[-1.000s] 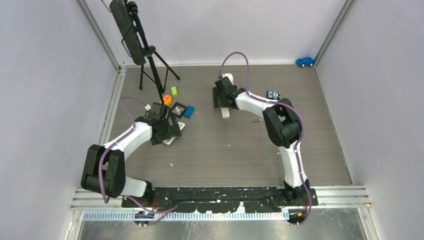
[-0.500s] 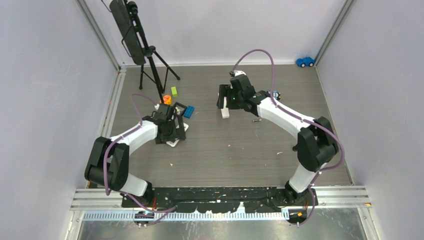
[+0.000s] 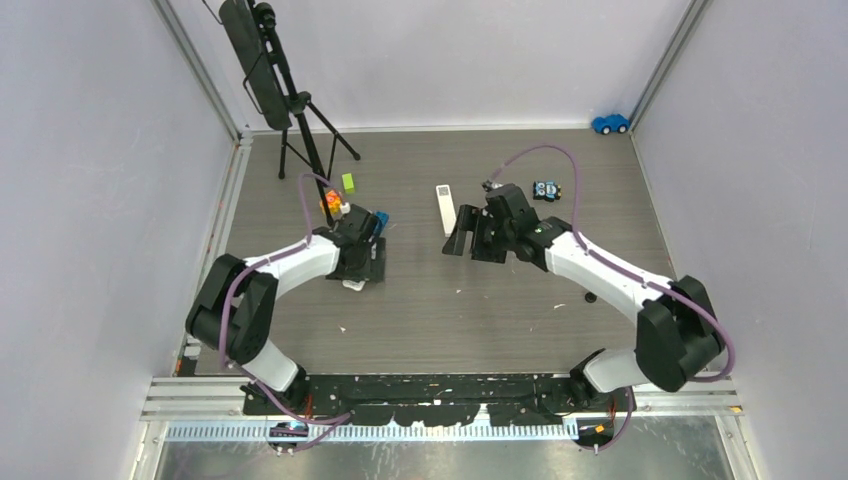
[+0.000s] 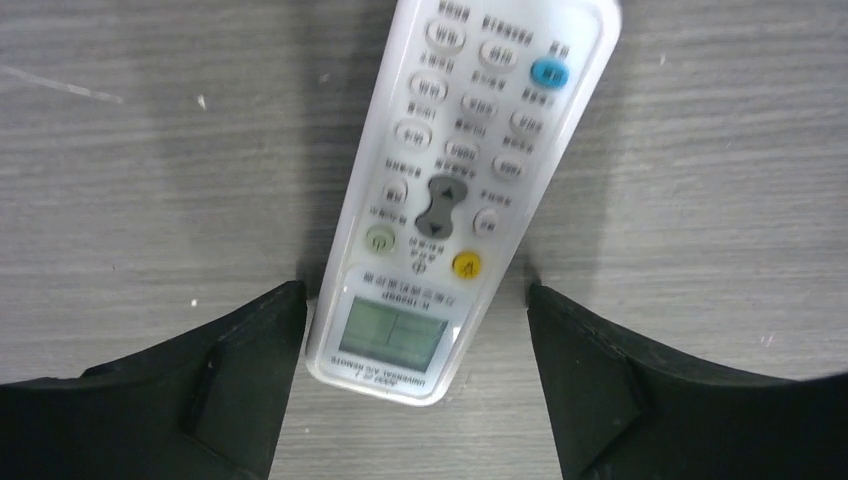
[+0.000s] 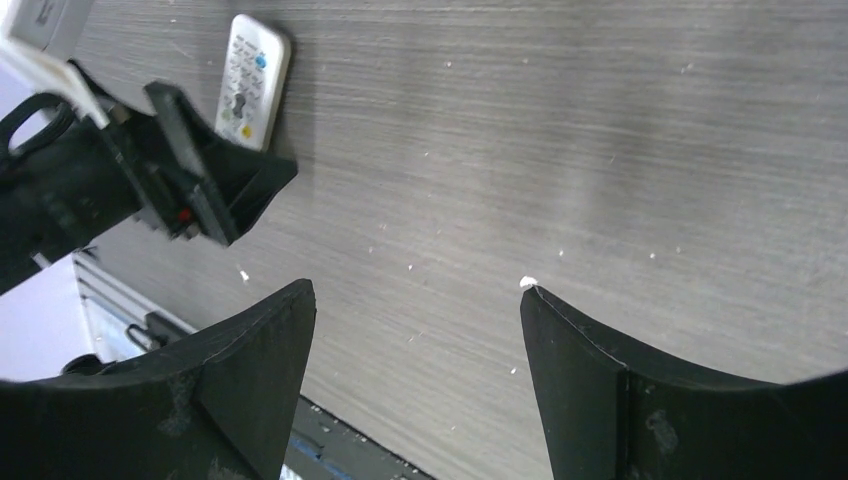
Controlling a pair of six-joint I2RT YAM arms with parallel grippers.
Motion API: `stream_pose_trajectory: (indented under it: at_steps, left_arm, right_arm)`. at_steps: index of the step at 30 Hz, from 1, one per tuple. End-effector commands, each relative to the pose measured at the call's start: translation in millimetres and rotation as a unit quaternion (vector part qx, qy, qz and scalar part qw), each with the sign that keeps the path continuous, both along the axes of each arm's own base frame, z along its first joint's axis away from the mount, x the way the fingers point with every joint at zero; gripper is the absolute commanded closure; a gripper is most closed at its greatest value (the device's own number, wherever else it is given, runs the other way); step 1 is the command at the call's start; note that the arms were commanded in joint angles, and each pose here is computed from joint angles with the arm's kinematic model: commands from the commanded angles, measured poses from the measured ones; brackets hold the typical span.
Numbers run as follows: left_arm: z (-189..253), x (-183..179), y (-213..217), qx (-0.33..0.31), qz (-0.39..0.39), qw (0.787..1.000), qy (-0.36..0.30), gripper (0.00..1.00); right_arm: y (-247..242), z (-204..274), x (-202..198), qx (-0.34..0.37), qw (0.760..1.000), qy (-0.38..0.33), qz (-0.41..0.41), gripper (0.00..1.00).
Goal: Load the batteries into the remote control
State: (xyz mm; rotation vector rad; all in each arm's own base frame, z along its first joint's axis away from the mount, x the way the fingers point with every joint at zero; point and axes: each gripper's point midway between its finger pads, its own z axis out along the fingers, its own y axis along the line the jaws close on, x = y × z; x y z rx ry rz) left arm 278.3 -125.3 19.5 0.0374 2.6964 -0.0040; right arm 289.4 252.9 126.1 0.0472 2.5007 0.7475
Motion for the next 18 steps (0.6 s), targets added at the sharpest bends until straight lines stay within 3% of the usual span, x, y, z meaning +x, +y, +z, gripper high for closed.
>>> stream_pose_trajectory:
  at_steps: [1,3,7,10,13,18]
  left_arm:
    - [1,22,-2,0.024,-0.014,1.0,-0.011,0.17]
    - [-5,19,-6,0.023,-0.016,1.0,0.009,0.28]
    - [-8,10,-19,0.011,-0.035,0.999,0.013,0.59]
    - [4,-2,-39,-0.028,-0.06,0.998,0.008,0.73]
    - [30,-22,-76,-0.146,-0.097,0.984,0.021,0.81]
    - [122,-63,-143,-0.392,-0.178,0.902,0.026,0.88]
  right_arm:
    - [3,28,-14,0.057,0.998,-0.007,-0.011,0.2]
    - [-1,35,-19,0.066,0.998,-0.011,-0.017,0.2]
    - [-8,43,-24,0.075,0.996,-0.018,-0.033,0.2]
    - [-10,48,-29,0.086,0.995,-0.017,-0.042,0.21]
    - [-10,55,-33,0.105,0.993,-0.022,-0.045,0.24]
    - [-2,78,-40,0.177,0.982,-0.045,-0.04,0.21]
